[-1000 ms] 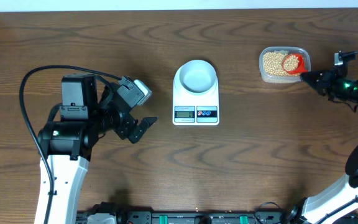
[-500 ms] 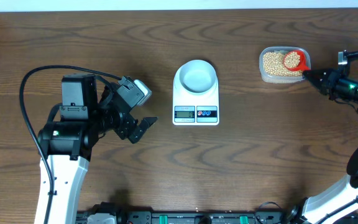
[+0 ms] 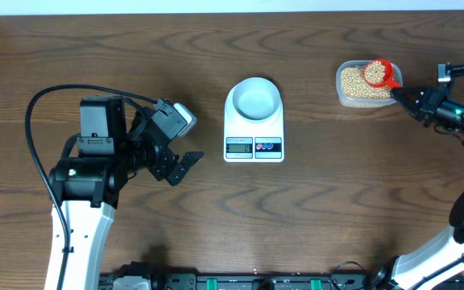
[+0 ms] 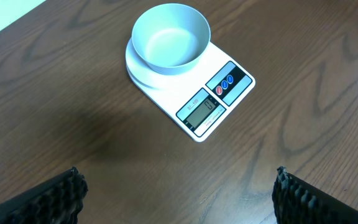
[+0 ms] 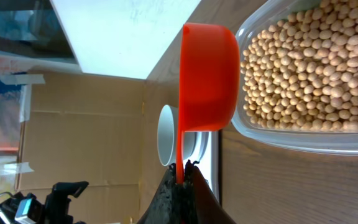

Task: Scoop item into bowl and weigh 50g on scale
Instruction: 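Carry the filled scoop with the right gripper over the white bowl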

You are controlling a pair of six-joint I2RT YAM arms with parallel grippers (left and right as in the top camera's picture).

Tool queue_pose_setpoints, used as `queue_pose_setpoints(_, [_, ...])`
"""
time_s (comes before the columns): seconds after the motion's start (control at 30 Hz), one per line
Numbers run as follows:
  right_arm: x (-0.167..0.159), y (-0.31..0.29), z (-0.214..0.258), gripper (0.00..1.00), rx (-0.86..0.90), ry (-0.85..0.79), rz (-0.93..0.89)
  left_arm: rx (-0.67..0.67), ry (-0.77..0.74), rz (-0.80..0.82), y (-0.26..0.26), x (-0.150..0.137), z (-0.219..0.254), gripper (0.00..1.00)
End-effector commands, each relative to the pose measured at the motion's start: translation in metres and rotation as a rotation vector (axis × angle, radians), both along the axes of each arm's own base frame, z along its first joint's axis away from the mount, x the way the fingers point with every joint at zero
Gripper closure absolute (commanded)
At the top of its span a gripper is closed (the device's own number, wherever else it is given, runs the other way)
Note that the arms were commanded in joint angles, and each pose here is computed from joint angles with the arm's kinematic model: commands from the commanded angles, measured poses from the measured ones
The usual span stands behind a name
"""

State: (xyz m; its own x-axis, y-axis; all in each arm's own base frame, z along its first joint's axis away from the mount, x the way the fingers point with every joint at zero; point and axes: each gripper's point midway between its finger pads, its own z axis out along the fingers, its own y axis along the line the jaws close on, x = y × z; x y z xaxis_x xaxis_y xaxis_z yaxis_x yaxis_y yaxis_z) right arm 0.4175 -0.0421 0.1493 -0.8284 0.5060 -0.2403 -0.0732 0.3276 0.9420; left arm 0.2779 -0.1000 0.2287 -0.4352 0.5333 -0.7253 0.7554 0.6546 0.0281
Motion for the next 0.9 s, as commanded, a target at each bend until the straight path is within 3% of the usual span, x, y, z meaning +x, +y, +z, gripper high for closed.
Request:
queue_pose_setpoints(0.0, [-0.002, 0.007, 0.008, 0.99, 0.068, 0.002, 0.023, 0.005, -0.022, -0.005, 0.001, 0.003, 0.006, 0.02])
queue_pose_setpoints(0.4, [-0.001, 0.051, 0.014, 0.99, 0.103, 0.006, 0.132, 0.005, -0.022, -0.005, 0.001, 0.003, 0.006, 0.02])
queue_pose_setpoints(0.87, [0.006, 0.171, 0.029, 0.99, 0.104, -0.024, 0.390, 0.005, -0.022, -0.005, 0.001, 0.003, 0.006, 0.02])
